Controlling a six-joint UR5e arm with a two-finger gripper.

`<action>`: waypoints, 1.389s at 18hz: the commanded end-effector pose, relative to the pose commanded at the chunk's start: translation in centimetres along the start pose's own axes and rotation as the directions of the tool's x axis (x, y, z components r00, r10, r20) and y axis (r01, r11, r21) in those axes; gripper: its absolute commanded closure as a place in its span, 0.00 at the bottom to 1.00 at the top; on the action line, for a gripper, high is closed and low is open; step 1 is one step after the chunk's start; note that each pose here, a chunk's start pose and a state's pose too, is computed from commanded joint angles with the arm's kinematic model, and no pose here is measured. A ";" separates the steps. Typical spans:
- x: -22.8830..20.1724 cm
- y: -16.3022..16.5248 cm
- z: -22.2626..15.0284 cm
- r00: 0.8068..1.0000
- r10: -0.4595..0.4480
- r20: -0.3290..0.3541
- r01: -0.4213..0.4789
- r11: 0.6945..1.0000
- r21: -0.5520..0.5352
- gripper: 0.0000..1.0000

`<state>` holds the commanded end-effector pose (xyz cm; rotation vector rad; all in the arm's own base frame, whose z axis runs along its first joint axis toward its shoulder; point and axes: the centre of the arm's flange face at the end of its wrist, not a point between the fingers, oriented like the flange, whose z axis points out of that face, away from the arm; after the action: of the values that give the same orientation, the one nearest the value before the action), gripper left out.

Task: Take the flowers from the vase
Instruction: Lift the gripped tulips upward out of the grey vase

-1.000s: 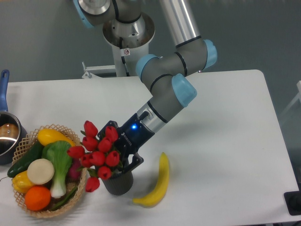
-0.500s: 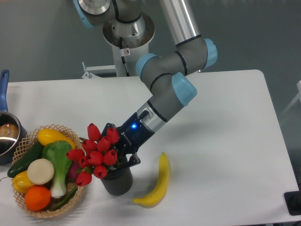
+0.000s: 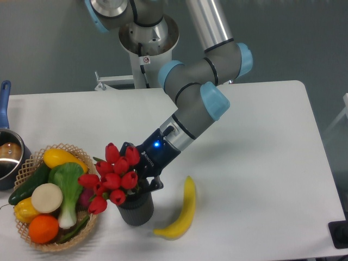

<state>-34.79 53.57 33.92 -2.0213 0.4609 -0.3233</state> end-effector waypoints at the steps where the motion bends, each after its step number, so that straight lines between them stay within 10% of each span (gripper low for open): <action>1: -0.1 -0.5 -0.3 1.000 0.001 0.006 -0.001 1.000 0.002 0.62; 25: -2.1 -13.0 -8.9 0.973 -0.218 0.071 0.203 0.964 0.170 0.62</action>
<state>-37.92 53.17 49.51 -1.9189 0.1578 -0.3865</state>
